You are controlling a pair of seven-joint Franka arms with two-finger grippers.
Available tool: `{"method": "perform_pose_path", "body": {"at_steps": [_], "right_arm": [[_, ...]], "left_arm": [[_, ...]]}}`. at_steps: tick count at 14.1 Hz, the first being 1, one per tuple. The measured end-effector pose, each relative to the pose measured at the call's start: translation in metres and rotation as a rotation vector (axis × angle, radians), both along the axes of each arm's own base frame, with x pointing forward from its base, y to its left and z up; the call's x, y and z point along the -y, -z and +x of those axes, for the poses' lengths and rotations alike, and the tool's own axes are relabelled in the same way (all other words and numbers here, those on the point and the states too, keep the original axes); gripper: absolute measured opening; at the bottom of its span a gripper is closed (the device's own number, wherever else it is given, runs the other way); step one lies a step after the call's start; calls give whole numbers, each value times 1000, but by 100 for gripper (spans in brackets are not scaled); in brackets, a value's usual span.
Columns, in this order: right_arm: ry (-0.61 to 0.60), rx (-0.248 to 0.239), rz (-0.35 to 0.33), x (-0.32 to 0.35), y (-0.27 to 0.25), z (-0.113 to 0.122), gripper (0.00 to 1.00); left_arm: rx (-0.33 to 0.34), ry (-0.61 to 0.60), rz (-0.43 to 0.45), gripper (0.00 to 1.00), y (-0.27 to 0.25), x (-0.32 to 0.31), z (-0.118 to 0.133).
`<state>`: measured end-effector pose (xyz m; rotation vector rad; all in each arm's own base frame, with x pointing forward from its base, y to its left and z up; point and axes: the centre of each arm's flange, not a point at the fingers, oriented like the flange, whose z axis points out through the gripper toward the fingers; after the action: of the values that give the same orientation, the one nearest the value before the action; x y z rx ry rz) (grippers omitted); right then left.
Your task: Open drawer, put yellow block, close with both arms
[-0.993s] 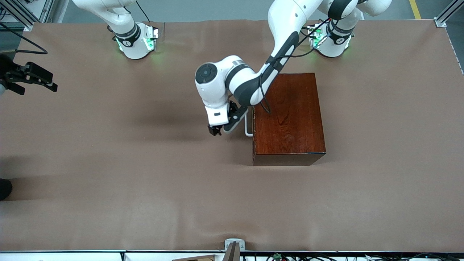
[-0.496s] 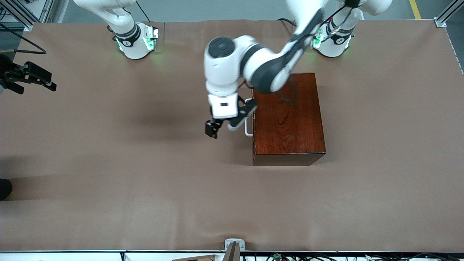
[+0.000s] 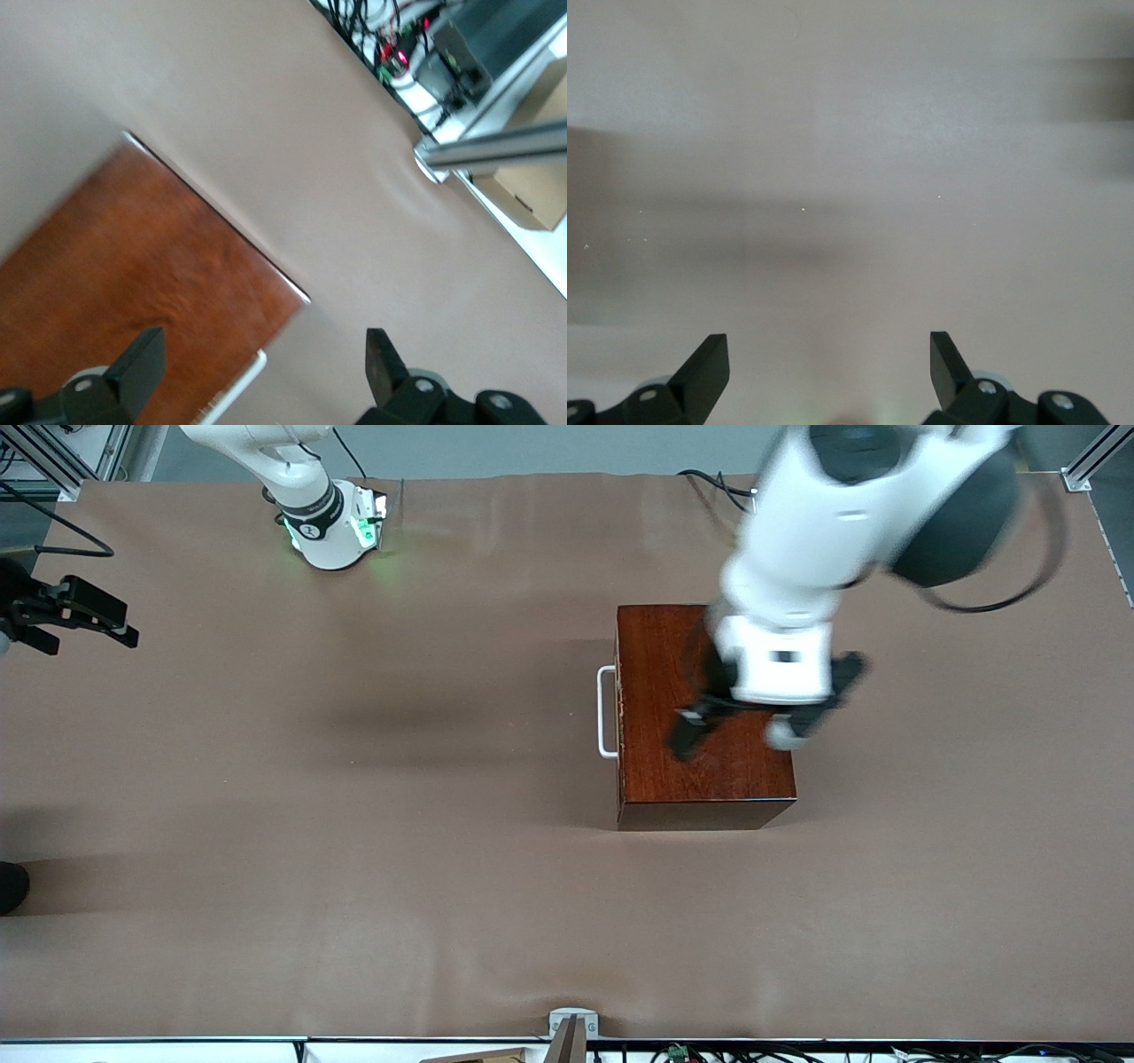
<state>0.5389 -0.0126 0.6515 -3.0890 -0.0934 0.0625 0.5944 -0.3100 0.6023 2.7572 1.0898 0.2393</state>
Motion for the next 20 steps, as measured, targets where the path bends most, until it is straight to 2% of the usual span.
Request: {"method": "perform_pose_path", "body": {"at_steps": [4,11,14,20], "right_arm": [[0,-3,0,0,1,0,100],[-3,-7,0,-2,3,2,100],[-3,-8,0,-2,4,2,100],[-3,-9,0,-2,4,2,100]], "left_arm": [[-24,185,77,100,-8,-86,5],[-160,569,166,100,-20,-191,-28],[-199,636,168,100,-23,-222,-34],[-200,743,187,100,-44,-248,-53]]}}
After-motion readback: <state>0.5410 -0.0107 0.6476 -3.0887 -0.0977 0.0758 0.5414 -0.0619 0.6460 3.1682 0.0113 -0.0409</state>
